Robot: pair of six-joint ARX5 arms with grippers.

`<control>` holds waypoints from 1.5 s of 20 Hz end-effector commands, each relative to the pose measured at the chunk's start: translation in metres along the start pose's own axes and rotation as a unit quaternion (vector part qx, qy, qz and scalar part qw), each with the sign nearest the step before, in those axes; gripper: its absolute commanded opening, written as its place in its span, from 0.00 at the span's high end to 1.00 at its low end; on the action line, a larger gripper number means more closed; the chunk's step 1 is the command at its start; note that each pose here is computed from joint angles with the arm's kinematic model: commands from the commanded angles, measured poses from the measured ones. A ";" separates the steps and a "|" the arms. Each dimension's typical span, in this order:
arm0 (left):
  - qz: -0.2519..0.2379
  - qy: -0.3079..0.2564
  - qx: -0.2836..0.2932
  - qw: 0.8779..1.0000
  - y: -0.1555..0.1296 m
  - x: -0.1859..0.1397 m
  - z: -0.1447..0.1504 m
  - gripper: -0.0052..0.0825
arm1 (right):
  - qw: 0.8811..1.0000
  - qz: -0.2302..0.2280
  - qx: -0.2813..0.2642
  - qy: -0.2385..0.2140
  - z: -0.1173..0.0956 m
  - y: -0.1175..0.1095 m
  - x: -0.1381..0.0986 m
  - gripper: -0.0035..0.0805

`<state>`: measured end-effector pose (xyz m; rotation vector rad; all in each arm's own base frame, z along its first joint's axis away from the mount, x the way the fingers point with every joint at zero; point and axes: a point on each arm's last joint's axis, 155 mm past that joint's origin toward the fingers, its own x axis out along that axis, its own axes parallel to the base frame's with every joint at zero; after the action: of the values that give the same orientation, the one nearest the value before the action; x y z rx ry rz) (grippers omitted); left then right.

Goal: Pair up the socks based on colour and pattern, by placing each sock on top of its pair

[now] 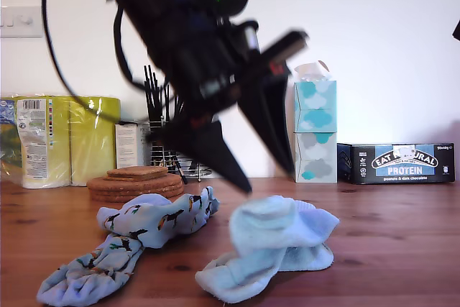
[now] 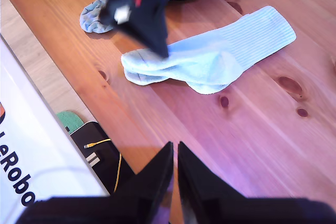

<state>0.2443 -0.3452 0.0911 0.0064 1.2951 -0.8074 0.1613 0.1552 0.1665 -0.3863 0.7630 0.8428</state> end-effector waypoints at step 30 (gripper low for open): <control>0.129 -0.050 -0.124 0.983 0.229 -0.033 0.021 0.39 | 0.998 -0.017 -0.018 -0.058 0.029 -0.007 -0.003 0.97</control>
<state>0.3823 -0.1695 0.0347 -0.0583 1.2513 -0.4238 0.1777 0.1650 0.1850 -0.3789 0.6502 0.8391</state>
